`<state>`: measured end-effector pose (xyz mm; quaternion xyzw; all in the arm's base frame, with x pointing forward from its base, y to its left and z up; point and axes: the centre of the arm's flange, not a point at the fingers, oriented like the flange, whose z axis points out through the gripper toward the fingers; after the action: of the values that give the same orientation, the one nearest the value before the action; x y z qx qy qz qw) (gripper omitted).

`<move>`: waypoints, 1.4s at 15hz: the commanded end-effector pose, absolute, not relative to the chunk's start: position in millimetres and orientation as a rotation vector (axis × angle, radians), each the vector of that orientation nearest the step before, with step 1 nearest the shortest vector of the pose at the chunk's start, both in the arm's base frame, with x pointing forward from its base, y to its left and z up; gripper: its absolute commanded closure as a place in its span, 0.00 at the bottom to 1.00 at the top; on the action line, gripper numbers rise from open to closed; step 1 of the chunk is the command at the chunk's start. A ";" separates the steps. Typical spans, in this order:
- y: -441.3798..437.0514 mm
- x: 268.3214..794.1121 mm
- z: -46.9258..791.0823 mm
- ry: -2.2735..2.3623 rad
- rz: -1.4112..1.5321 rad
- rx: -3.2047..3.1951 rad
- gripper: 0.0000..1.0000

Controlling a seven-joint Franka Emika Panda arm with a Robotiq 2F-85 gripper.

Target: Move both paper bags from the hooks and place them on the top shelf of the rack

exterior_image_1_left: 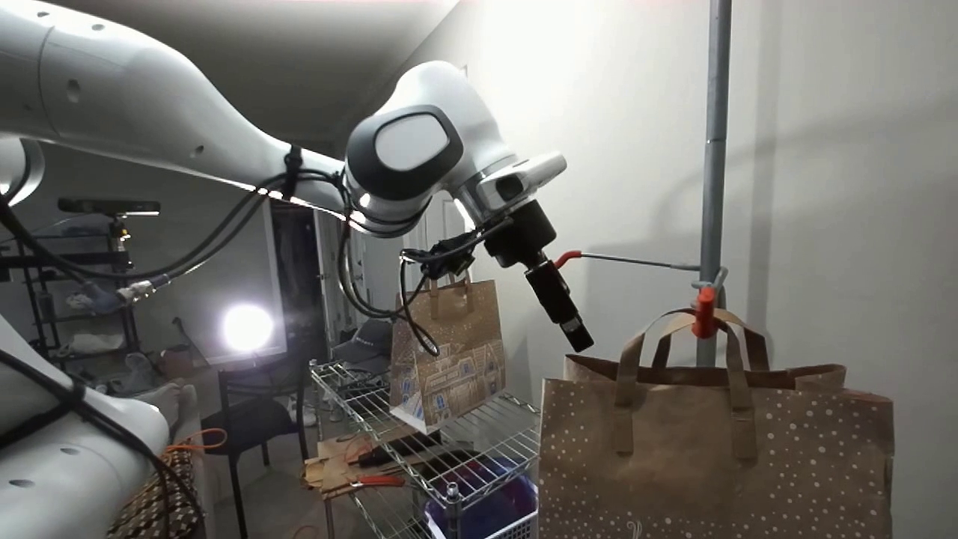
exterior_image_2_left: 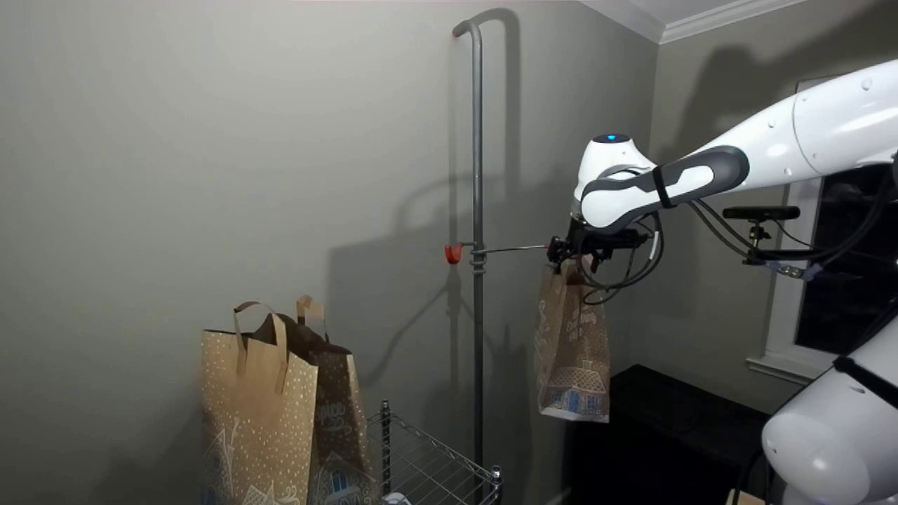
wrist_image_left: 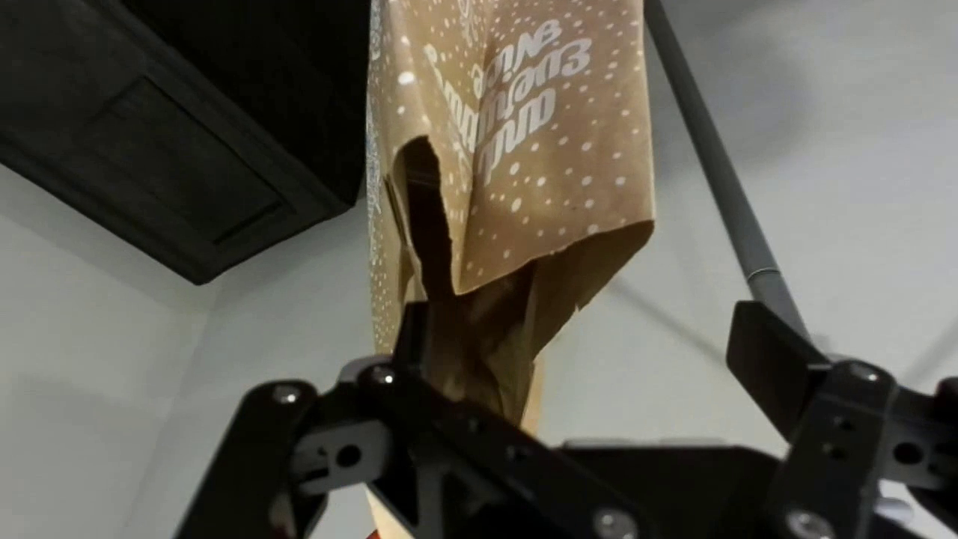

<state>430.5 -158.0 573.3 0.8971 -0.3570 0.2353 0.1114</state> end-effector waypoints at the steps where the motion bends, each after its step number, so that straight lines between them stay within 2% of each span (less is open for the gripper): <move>1: -160.0 441.2 575.9 -1.170 0.693 2.516 0.00; 8: -168.8 443.8 570.4 -1.258 0.725 2.385 0.00; 21: -208.1 480.3 567.4 -1.289 0.893 2.258 0.00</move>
<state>467.9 -208.5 566.2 0.8248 -0.4402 0.2948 0.1974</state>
